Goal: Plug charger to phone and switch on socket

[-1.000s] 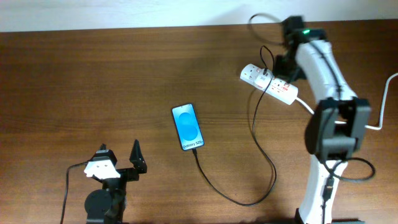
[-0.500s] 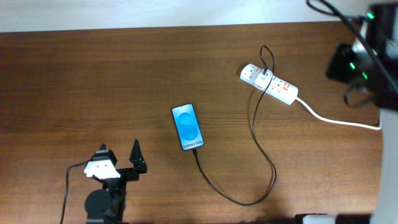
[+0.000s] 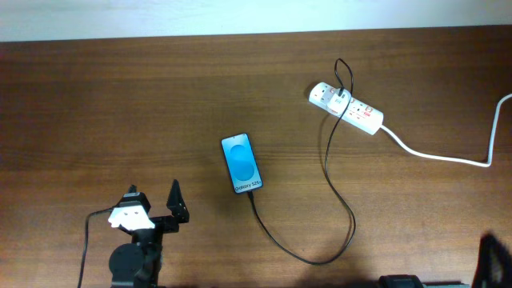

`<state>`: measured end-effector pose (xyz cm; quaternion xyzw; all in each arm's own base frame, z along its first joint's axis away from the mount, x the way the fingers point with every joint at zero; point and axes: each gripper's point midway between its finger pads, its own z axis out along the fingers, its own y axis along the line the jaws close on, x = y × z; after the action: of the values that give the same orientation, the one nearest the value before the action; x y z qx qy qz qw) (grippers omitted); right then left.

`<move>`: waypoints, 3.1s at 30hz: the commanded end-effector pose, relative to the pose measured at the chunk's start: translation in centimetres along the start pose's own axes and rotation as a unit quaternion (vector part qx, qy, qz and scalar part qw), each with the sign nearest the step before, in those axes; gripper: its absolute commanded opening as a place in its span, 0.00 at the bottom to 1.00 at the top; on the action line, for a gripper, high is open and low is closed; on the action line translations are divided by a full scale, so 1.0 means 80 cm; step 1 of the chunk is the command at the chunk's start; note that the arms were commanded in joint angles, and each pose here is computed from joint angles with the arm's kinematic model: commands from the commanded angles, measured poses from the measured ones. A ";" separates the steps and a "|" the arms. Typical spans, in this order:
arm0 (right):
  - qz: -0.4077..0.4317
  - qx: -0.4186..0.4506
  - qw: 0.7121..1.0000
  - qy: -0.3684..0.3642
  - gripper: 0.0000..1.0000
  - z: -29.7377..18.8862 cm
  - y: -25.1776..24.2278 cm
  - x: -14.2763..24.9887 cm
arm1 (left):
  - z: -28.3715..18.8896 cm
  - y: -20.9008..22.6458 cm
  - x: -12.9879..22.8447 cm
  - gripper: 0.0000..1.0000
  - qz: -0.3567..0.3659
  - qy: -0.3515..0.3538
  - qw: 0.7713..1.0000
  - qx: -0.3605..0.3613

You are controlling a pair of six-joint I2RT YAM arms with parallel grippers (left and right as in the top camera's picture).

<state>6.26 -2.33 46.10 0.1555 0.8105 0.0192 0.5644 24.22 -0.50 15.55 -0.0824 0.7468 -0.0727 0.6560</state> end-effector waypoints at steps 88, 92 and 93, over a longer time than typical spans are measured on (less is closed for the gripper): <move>0.040 -0.093 0.987 -0.127 0.98 0.347 -0.015 0.277 | 0.004 0.001 -0.004 0.99 -0.005 -0.029 1.000 0.003; 0.040 -0.093 0.987 -0.127 0.98 0.347 -0.015 0.277 | 0.004 0.001 -0.004 0.99 -0.005 -0.029 1.000 0.003; 0.040 -0.093 0.987 -0.127 0.98 0.347 -0.015 0.277 | 0.004 0.001 -0.004 0.99 -0.005 -0.029 1.000 0.003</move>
<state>24.61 -1.27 15.83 0.1312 0.7214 0.0967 0.6731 24.59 -0.53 15.93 -0.0816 0.7288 -0.0763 0.6756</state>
